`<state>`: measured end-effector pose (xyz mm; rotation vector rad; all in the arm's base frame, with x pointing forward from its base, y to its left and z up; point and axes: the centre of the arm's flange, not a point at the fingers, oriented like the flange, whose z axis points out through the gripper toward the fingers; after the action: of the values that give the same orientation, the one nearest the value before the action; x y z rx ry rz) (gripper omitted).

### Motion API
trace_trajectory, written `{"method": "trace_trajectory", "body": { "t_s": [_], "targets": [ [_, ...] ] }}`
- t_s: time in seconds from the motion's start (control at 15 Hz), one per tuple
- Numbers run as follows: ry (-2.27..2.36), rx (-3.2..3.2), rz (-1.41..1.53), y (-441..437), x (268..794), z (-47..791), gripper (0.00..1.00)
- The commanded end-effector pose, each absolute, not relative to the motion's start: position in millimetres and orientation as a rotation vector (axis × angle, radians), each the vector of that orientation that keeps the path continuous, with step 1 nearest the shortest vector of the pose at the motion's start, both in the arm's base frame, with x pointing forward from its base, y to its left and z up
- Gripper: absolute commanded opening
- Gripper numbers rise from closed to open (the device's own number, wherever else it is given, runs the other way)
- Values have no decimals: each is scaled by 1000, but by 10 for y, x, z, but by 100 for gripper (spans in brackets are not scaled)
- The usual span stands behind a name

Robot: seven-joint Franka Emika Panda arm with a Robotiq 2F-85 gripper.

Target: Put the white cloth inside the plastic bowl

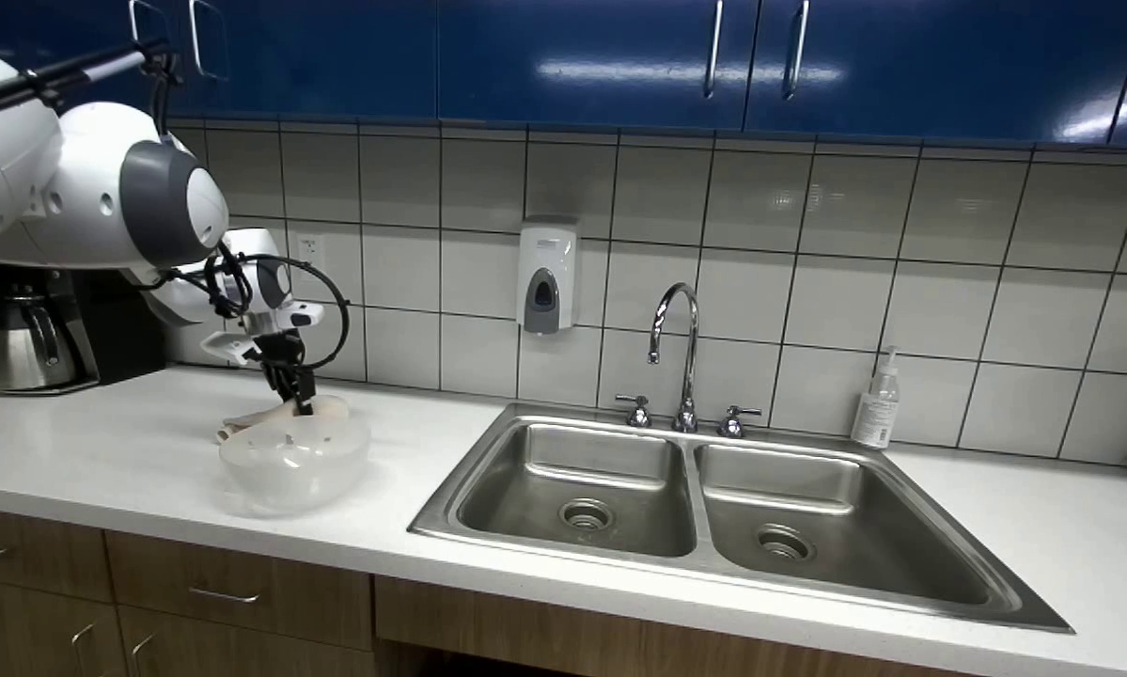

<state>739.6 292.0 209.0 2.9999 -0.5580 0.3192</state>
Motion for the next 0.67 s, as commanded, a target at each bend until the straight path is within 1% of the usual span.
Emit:
{"method": "trace_trajectory", "body": {
  "t_s": [0.0, 0.2, 0.27, 0.6],
  "targets": [
    [-557, 3009, 306, 2951, 7502, 2151, 21],
    [-554, 3012, 310, 2946, 7483, 2171, 1],
    [-554, 3014, 311, 2943, 7474, 2178, 0],
    [-546, 3023, 318, 2927, 7401, 2240, 1]
  ]
}}
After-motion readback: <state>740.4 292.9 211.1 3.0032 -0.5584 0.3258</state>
